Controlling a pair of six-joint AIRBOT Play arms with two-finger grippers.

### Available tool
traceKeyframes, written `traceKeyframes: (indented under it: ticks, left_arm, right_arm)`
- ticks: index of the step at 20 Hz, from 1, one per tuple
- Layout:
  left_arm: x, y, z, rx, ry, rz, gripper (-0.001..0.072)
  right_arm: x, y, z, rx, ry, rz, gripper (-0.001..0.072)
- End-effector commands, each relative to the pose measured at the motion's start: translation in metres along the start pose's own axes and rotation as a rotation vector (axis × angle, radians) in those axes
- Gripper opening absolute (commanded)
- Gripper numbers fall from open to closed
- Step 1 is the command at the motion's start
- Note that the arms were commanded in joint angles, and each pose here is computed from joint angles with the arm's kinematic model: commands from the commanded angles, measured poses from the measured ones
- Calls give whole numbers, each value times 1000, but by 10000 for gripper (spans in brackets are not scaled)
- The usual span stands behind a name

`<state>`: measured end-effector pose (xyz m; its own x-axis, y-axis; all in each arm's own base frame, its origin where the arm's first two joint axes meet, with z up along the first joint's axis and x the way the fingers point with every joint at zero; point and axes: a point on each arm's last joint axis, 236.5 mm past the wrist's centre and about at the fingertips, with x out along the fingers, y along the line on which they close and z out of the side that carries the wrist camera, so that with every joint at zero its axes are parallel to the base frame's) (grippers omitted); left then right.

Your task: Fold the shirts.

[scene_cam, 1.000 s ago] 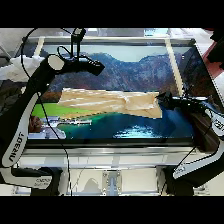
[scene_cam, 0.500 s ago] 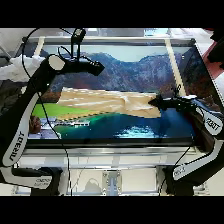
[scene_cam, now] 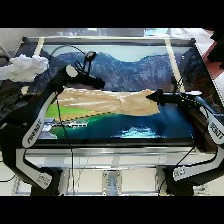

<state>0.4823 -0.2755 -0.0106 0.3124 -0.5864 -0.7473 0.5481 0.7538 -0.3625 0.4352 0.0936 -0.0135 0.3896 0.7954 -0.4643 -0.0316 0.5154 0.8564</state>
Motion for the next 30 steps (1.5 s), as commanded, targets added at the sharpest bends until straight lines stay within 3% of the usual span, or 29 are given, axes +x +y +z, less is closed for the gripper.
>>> traceKeyframes:
  ticks: [1, 5, 8, 15, 18, 23, 29, 30]
  left_arm:
    - [45, 9, -57, -113, 184, -6, 6]
    - [66, -19, -77, -40, 249, -45, 6]
    - [85, -53, -74, 25, 217, -54, 5]
    - [102, -92, -57, 81, 131, -57, 6]
    - [69, -69, -21, 157, 94, 12, 6]
    - [-58, 32, 46, 153, -18, 339, 7]
    - [-157, 76, 51, 38, -66, 426, 7]
    - [-161, 79, 48, 30, -58, 428, 7]
  right_arm:
    - [-27, 52, 9, -74, -54, 17, 29]
    - [-62, 90, 20, -167, -30, -90, 29]
    - [-77, 132, 29, -216, -15, -69, 28]
    - [-55, 181, 10, -321, 80, -156, 27]
    - [-34, 182, 6, -330, 74, -227, 27]
    - [49, 218, -14, -362, 63, -163, 26]
    - [213, 258, -56, -243, -61, 38, 30]
    - [232, 265, -51, -191, -145, 72, 71]
